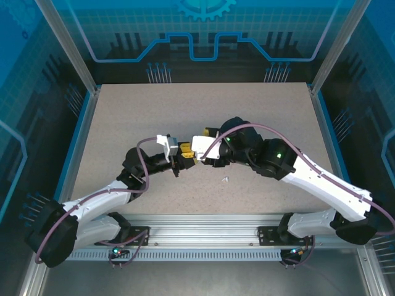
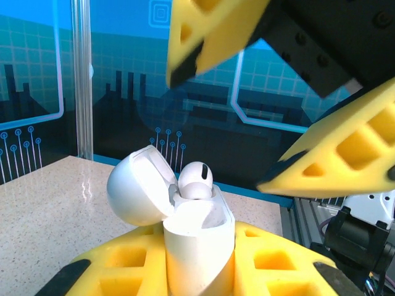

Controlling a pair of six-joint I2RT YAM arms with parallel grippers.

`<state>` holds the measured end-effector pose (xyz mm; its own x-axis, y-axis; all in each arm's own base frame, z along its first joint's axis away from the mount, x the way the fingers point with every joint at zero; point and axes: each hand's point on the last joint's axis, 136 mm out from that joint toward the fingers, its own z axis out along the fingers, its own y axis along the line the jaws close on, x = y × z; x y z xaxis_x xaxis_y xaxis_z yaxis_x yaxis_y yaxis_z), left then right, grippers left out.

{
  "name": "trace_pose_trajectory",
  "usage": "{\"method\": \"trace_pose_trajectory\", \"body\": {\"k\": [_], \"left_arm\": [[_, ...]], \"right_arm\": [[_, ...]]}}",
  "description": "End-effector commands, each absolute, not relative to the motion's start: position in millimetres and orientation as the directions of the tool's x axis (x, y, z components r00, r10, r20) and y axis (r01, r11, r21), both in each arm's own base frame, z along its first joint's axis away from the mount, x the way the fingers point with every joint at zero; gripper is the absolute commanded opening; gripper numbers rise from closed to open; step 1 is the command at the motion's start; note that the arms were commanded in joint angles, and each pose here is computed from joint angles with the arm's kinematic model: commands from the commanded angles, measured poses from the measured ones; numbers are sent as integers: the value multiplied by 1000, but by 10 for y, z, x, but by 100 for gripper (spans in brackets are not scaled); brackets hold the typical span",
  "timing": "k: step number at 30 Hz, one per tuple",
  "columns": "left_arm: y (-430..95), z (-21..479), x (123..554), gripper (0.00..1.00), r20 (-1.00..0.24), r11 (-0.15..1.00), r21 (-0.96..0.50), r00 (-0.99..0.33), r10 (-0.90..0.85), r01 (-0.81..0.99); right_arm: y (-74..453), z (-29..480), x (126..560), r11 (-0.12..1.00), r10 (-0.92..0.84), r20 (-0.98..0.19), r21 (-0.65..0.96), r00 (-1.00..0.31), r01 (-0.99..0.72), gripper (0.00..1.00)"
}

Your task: Insert wireless bluetooth earbuds into charging case

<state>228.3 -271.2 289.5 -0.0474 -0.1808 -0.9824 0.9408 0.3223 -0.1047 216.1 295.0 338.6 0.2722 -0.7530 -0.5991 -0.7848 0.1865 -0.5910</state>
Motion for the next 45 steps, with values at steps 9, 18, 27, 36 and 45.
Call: {"method": "trace_pose_trajectory", "body": {"k": [9, 18, 27, 36, 45], "left_arm": [[-2672, 2983, 2235, 0, -978, 337, -45, 27, -205, 940], [-2611, 3082, 2199, 0, -975, 361, -18, 64, -213, 932], [-2535, 3164, 2153, 0, -972, 391, 19, 109, -208, 920], [-2500, 3217, 2115, 0, -970, 397, 26, 119, -211, 917], [-2499, 3216, 2112, 0, -971, 398, 27, 118, -207, 917]], "right_arm": [[2447, 4131, 2269, 556, -495, -864, -394, 89, -732, 94], [1744, 3591, 2656, 843, -308, -899, -107, -312, -527, 100], [1492, 2295, 2627, 923, -230, -705, 61, -671, -380, 94], [1731, 1235, 2444, 905, -264, -432, 198, -863, -376, 68], [1901, 743, 2421, 892, -292, -275, 266, -916, -365, 48]]}}
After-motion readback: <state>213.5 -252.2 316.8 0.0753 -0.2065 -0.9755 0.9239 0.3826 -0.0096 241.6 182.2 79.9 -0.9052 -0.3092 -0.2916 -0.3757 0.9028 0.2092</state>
